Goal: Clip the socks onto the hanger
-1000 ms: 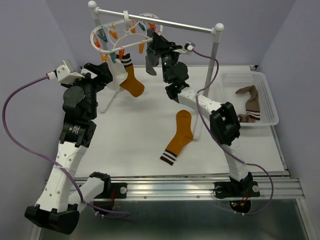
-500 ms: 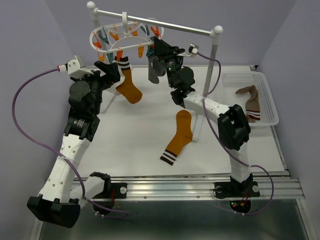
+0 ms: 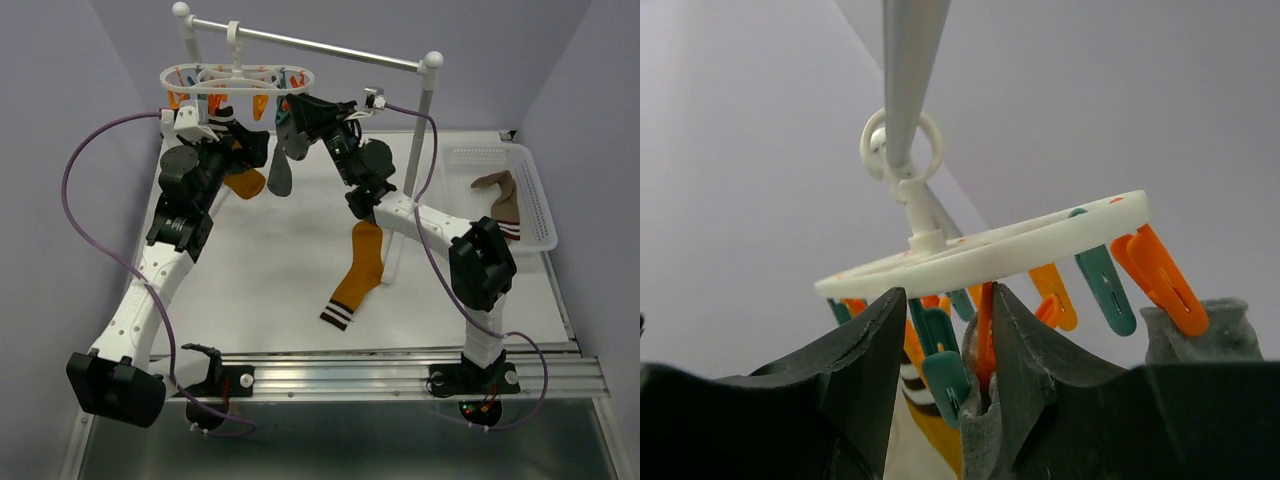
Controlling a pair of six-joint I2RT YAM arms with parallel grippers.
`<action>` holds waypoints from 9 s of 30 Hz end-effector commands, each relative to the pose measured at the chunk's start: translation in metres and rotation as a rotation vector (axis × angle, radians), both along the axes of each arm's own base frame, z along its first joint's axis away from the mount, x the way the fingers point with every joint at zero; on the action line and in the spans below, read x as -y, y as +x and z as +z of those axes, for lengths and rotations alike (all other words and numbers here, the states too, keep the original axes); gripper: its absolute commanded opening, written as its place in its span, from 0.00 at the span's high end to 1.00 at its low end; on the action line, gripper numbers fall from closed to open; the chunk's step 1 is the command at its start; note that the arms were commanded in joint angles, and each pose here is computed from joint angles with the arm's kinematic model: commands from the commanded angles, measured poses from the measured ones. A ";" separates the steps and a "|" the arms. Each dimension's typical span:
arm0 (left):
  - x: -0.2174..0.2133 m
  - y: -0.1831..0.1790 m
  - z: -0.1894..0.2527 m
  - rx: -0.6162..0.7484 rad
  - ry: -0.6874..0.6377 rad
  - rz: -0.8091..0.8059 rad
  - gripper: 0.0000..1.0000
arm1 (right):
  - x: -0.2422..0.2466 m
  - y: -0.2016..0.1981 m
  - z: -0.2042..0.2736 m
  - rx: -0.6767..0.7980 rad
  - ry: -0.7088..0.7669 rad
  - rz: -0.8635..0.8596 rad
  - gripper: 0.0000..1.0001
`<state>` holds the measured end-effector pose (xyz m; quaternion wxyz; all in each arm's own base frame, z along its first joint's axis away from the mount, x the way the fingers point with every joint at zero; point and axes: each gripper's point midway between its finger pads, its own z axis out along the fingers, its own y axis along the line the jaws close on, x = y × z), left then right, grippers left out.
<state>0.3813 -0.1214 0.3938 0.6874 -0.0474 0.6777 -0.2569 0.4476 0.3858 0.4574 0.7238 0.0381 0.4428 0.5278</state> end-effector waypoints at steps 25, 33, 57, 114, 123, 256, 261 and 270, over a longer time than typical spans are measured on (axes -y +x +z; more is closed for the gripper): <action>0.007 0.039 0.051 0.190 0.471 0.243 0.04 | -0.011 -0.044 0.036 0.180 -0.098 0.067 0.59; -0.005 0.028 0.050 0.182 0.475 0.376 0.07 | -0.009 -0.040 0.035 0.172 -0.111 0.039 0.59; 0.000 0.045 0.039 0.218 0.484 0.354 0.03 | 0.005 -0.036 0.046 0.188 -0.090 -0.042 0.59; 0.009 0.064 0.091 0.377 0.324 0.407 0.47 | 0.017 -0.048 0.039 0.187 -0.109 -0.058 0.59; 0.020 0.060 0.093 0.374 0.300 0.333 0.72 | 0.019 -0.048 0.039 0.182 -0.109 -0.064 0.59; -0.083 0.095 0.064 0.165 0.104 0.318 0.28 | -0.002 0.040 0.002 0.811 -1.185 -0.426 0.34; -0.083 0.096 0.063 0.166 0.108 0.317 0.28 | -0.008 0.058 -0.001 0.812 -1.240 -0.454 0.34; -0.081 0.097 0.063 0.169 0.114 0.306 0.28 | -0.012 0.062 0.005 0.878 -1.271 -0.489 0.52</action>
